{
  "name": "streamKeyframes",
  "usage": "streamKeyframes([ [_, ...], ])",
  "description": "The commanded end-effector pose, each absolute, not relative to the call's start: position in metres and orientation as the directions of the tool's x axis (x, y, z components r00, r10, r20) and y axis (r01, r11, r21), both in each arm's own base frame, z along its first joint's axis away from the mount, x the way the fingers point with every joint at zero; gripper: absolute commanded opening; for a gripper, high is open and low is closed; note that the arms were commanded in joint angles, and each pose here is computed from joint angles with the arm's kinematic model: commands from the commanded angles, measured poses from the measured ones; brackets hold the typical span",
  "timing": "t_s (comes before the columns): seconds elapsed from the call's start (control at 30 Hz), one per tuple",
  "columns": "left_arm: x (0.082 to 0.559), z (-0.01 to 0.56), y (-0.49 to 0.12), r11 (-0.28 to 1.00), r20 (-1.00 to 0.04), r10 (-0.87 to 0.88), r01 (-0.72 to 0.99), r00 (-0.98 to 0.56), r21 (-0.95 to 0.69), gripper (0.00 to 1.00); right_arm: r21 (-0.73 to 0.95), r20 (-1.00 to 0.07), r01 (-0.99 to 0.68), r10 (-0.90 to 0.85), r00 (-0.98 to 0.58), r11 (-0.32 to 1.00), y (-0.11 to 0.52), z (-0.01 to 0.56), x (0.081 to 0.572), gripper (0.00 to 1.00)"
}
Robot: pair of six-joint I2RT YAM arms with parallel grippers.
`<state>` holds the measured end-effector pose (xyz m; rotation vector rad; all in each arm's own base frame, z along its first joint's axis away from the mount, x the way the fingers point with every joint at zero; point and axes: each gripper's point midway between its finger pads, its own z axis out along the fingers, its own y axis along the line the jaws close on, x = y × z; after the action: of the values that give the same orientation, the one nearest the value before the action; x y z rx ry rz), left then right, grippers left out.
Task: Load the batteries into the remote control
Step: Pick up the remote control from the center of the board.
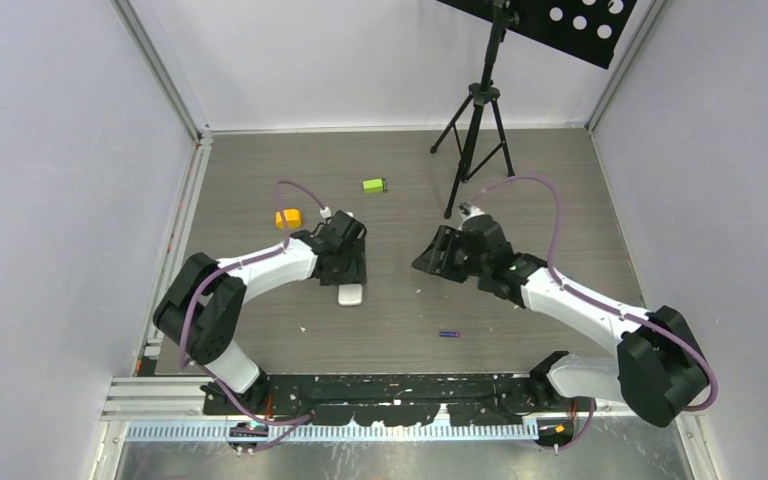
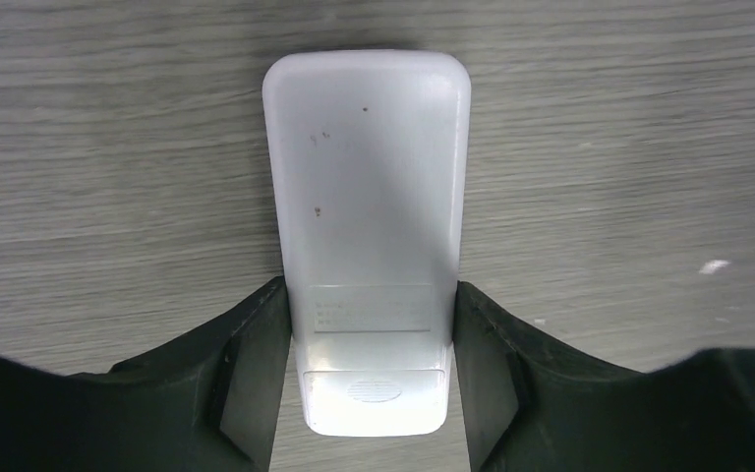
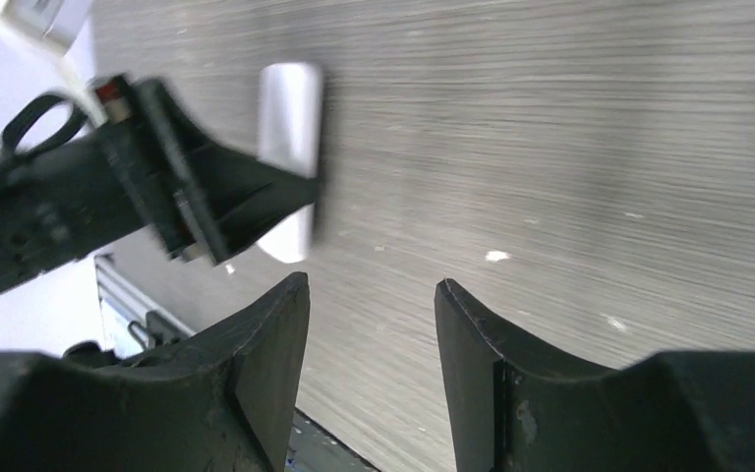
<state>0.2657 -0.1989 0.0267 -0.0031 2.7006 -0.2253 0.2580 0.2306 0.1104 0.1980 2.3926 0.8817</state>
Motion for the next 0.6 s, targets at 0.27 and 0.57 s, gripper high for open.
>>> streamKeyframes([
  [0.27,0.298,0.102,-0.284,0.821,-0.416,-0.27,0.018,-0.869,-0.57,0.45,0.663,-0.547,-0.127,0.362,-0.755,0.738,0.308,0.12,0.257,0.66],
  [0.57,0.293,0.1,-0.3,0.753,-0.331,-0.318,-0.024,-0.889,-0.658,0.44,0.734,-0.51,-0.126,0.42,-0.75,0.667,0.335,0.116,0.259,0.66],
])
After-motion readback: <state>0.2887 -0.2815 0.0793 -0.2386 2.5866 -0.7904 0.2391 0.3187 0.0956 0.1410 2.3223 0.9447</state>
